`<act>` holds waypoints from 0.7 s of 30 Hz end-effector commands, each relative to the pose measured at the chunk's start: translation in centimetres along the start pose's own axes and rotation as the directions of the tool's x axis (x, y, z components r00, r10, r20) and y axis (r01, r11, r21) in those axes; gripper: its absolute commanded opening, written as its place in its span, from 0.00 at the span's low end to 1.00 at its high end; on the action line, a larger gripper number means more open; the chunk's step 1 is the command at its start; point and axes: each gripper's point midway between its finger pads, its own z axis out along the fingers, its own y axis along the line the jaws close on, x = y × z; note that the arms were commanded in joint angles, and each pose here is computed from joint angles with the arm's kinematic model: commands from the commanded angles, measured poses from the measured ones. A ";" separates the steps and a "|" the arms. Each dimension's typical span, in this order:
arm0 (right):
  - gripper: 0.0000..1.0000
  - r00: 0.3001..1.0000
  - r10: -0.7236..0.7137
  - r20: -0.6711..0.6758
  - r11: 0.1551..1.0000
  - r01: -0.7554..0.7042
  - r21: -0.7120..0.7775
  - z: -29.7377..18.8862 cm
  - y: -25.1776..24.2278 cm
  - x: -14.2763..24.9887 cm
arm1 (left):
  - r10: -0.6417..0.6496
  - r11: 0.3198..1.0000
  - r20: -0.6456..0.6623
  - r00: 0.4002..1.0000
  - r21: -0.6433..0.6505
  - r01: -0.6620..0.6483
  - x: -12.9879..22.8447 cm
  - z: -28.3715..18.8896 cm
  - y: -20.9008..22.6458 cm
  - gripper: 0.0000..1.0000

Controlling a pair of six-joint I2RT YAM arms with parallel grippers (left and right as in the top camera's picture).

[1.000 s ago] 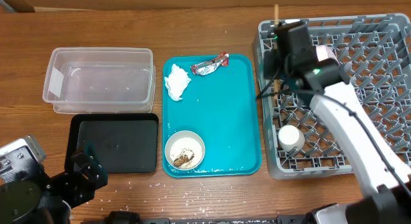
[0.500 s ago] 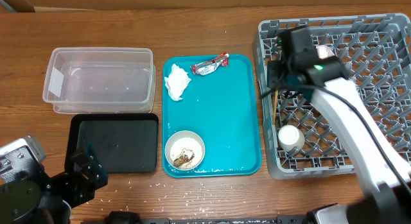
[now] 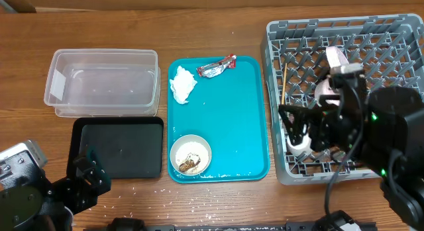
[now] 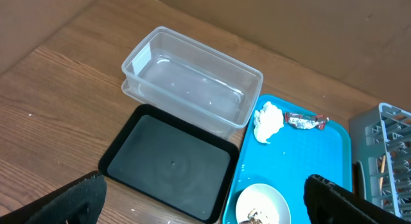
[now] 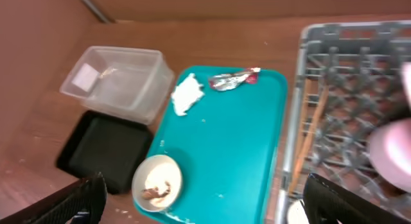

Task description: Sort waste into correct bins and load items into the dishwasher

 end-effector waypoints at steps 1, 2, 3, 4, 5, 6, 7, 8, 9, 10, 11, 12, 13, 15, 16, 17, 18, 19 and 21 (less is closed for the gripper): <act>1.00 0.994 -0.021 0.104 0.981 0.000 0.196 -4.1 -3.4 0.4 | -0.020 1.000 0.014 1.000 -0.008 0.020 -0.1 -0.2 0.3 1.00; 1.00 0.993 -0.023 0.114 0.973 -0.004 0.229 -5.0 -4.0 0.8 | -0.020 1.000 0.014 1.000 -0.008 0.020 -0.1 -0.2 0.3 1.00; 1.00 0.992 -0.025 0.126 0.966 -0.008 0.259 -6.1 -4.7 1.4 | -0.020 1.000 0.014 1.000 -0.008 0.020 -0.1 -0.2 0.3 1.00; 1.00 0.991 -0.026 0.131 0.963 -0.011 0.268 -6.5 -4.8 1.5 | -0.020 1.000 0.014 1.000 -0.008 0.020 -0.1 -0.2 0.3 1.00; 1.00 0.985 -0.028 0.172 0.956 -0.024 0.293 -7.6 -5.4 1.7 | -0.020 1.000 0.014 1.000 -0.008 0.020 -0.1 -0.2 0.3 1.00; 1.00 0.976 -0.020 0.215 0.951 -0.048 0.306 -8.3 -5.9 1.8 | -0.020 1.000 0.014 1.000 -0.008 0.020 -0.1 -0.2 0.3 1.00; 1.00 0.968 -0.011 0.251 0.945 -0.072 0.320 -8.7 -6.4 1.8 | -0.020 1.000 0.014 1.000 -0.008 0.020 -0.1 -0.2 0.3 1.00; 1.00 0.959 -0.005 0.282 0.939 -0.093 0.332 -8.7 -6.9 1.8 | -0.020 1.000 0.014 1.000 -0.008 0.020 -0.1 -0.2 0.3 1.00; 1.00 0.942 -0.010 0.334 0.928 -0.116 0.355 -8.5 -7.8 1.7 | -0.020 1.000 0.014 1.000 -0.008 0.020 -0.1 -0.2 0.3 1.00; 1.00 0.928 -0.019 0.371 0.919 -0.130 0.372 -8.2 -8.5 1.7 | -0.020 1.000 0.014 1.000 -0.008 0.020 -0.1 -0.2 0.3 1.00; 1.00 0.910 -0.025 0.415 0.908 -0.153 0.389 -7.5 -9.6 2.0 | -0.020 1.000 0.014 1.000 -0.008 0.020 -0.1 -0.2 0.3 1.00; 1.00 0.899 -0.031 0.437 0.902 -0.164 0.400 -6.8 -10.3 2.5 | -0.020 1.000 0.014 1.000 -0.008 0.020 -0.1 -0.2 0.3 1.00; 1.00 0.887 -0.032 0.461 0.898 -0.177 0.403 -5.6 -11.2 3.5 | -0.020 1.000 0.014 1.000 -0.008 0.020 -0.1 -0.2 0.3 1.00; 1.00 0.880 -0.033 0.473 0.898 -0.182 0.401 -4.3 -11.9 4.8 | -0.020 1.000 0.014 1.000 -0.008 0.020 -0.1 -0.2 0.3 1.00; 1.00 0.876 -0.033 0.482 0.903 -0.180 0.390 -2.9 -12.4 6.1 | -0.020 1.000 0.014 1.000 -0.008 0.020 -0.1 -0.2 0.3 1.00; 1.00 0.873 -0.033 0.486 0.910 -0.175 0.377 -1.4 -12.9 7.4 | -0.020 1.000 0.014 1.000 -0.008 0.020 -0.1 -0.2 0.3 1.00; 1.00 0.868 -0.030 0.496 0.912 -0.180 0.369 -0.5 -13.3 8.2 | -0.020 1.000 0.014 1.000 -0.008 0.020 -0.1 -0.2 0.3 1.00; 1.00 0.855 -0.022 0.518 0.915 -0.192 0.355 0.9 -13.9 9.2 | -0.020 1.000 0.015 1.000 -0.008 0.020 -0.1 -0.2 0.3 1.00; 1.00 0.832 -0.031 0.554 0.920 -0.193 0.342 2.6 -14.7 10.5 | -0.020 1.000 0.015 1.000 -0.008 0.020 -0.1 -0.2 0.3 1.00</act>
